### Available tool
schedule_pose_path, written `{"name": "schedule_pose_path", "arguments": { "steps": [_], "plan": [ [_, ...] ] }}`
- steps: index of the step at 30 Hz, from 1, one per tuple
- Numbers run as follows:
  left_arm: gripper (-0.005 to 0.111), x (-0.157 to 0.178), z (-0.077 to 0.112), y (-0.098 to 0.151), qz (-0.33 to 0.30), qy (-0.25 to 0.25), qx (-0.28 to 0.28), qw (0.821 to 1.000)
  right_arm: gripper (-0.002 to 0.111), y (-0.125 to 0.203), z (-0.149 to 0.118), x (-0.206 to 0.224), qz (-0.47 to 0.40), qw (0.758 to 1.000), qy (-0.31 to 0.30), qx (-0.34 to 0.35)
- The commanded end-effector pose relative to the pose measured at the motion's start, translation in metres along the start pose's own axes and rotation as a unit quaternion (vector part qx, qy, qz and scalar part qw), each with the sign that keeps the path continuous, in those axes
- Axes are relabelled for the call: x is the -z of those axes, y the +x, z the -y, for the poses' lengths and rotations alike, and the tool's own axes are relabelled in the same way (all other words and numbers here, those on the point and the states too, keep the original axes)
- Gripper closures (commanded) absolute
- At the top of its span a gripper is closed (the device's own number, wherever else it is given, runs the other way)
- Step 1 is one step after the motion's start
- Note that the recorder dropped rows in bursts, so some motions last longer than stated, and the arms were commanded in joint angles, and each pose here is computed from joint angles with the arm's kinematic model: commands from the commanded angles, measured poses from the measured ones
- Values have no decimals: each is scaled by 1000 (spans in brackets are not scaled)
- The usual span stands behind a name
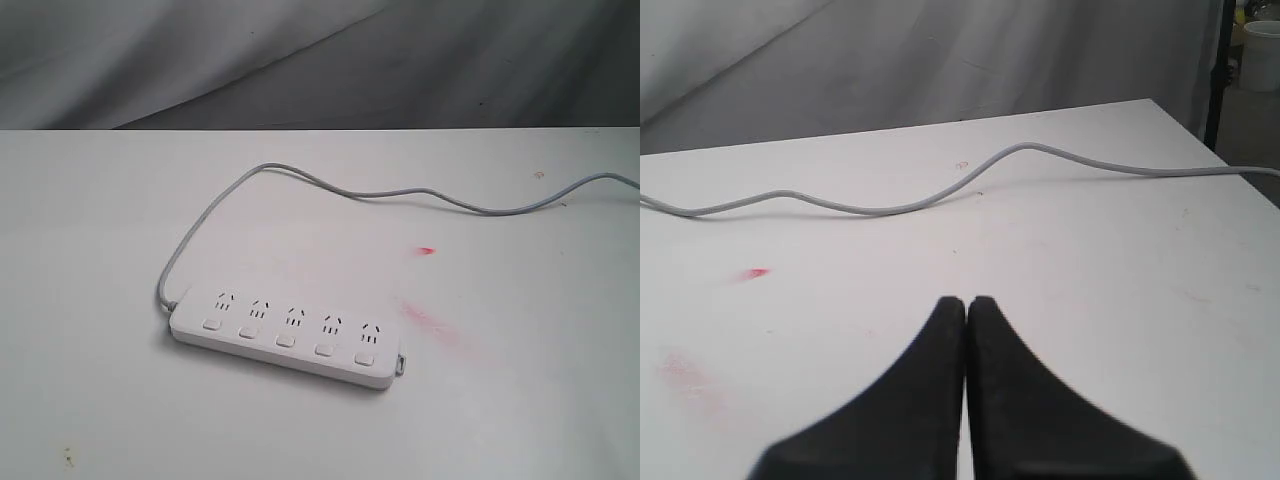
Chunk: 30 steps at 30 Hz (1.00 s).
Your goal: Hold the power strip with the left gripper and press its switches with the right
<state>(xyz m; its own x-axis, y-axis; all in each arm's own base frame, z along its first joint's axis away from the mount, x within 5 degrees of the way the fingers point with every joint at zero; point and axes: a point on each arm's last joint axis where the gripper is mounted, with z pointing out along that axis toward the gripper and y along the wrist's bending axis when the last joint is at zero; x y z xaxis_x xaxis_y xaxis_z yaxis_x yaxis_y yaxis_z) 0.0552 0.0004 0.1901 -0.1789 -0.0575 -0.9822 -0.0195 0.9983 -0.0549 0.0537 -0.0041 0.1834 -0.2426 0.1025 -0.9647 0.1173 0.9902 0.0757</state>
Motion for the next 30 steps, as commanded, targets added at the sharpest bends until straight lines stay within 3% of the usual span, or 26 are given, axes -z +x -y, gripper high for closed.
{"name": "schedule_pose_path", "arguments": {
  "steps": [1,17,24,30],
  "plan": [
    [106,0,0,1,1,3,3,1000,108,1,1,0,2,1000,4,2],
    [106,0,0,1,1,3,1,1000,108,1,0,0,2,1000,-2,3],
    [106,1,0,-9,55,2,-11,998,108,1,0,0,2,1000,-2,3],
    [106,1,0,-9,57,2,-11,998,108,1,0,0,2,1000,-2,3]
  ]
}}
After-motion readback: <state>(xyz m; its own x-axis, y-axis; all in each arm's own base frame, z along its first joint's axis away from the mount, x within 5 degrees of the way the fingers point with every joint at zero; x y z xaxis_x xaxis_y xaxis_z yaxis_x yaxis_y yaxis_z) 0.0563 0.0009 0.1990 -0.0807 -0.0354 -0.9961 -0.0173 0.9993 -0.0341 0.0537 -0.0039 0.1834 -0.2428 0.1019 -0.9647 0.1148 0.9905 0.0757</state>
